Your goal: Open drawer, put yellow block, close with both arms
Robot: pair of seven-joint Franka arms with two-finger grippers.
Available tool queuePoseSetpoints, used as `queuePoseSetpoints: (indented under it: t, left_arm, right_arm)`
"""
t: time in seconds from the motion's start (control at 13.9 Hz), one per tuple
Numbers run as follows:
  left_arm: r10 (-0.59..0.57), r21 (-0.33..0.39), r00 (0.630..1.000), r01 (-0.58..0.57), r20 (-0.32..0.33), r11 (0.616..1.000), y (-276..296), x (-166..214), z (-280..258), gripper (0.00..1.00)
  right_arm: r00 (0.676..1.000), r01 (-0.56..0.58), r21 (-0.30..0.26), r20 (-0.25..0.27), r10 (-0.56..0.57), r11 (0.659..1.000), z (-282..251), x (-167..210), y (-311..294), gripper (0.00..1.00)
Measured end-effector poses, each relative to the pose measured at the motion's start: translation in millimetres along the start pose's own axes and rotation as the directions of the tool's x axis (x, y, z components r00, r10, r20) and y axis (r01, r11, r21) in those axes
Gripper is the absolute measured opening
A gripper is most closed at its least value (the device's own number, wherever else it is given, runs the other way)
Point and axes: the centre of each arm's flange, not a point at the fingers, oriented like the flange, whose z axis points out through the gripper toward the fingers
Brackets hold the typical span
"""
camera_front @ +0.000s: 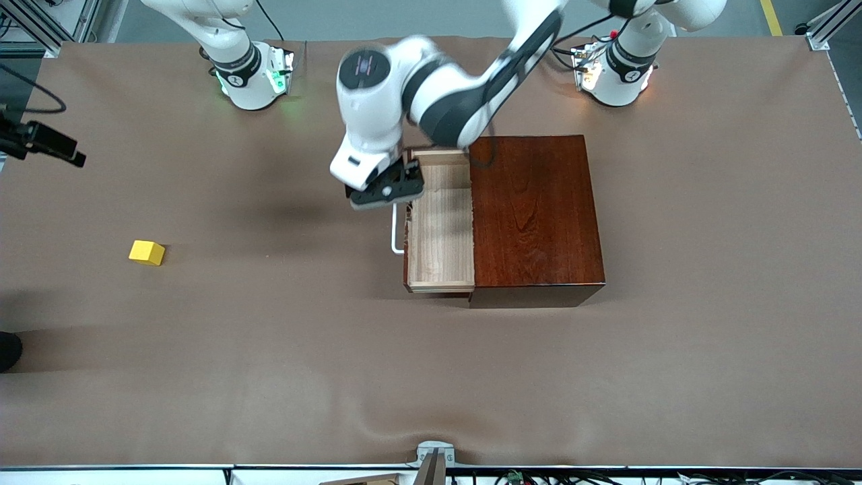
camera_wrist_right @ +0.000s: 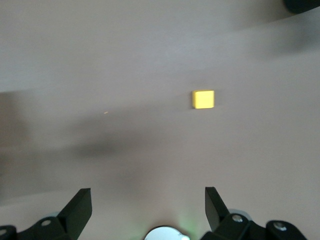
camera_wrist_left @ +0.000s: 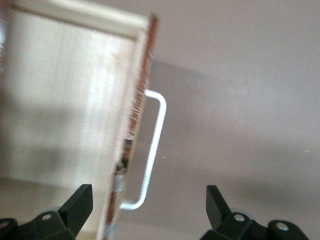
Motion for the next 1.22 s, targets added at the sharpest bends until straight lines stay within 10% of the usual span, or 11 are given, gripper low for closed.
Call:
queuePoseSetpoints:
  t: [0.43, 1.01, 1.22]
  left_arm:
    - [-0.107, 0.063, 0.994, 0.106, 0.014, 0.992, -176.7, 144.4, -148.8, 1.00]
    - [0.050, 0.103, 0.992, -0.062, 0.120, 0.993, -381.4, 244.4, -158.1, 1.00]
    - [0.076, 0.091, 0.989, -0.089, 0.130, 0.992, -431.5, 247.1, -156.9, 1.00]
  right_arm:
    - [0.996, -0.030, -0.053, 0.084, 0.034, 0.998, 82.5, 59.3, 26.5, 1.00]
    - [0.978, 0.004, -0.014, 0.210, -0.001, 1.000, 235.0, 116.0, 84.1, 1.00]
    - [0.985, 0.003, -0.004, 0.175, -0.003, 1.000, 290.9, 124.3, 97.1, 1.00]
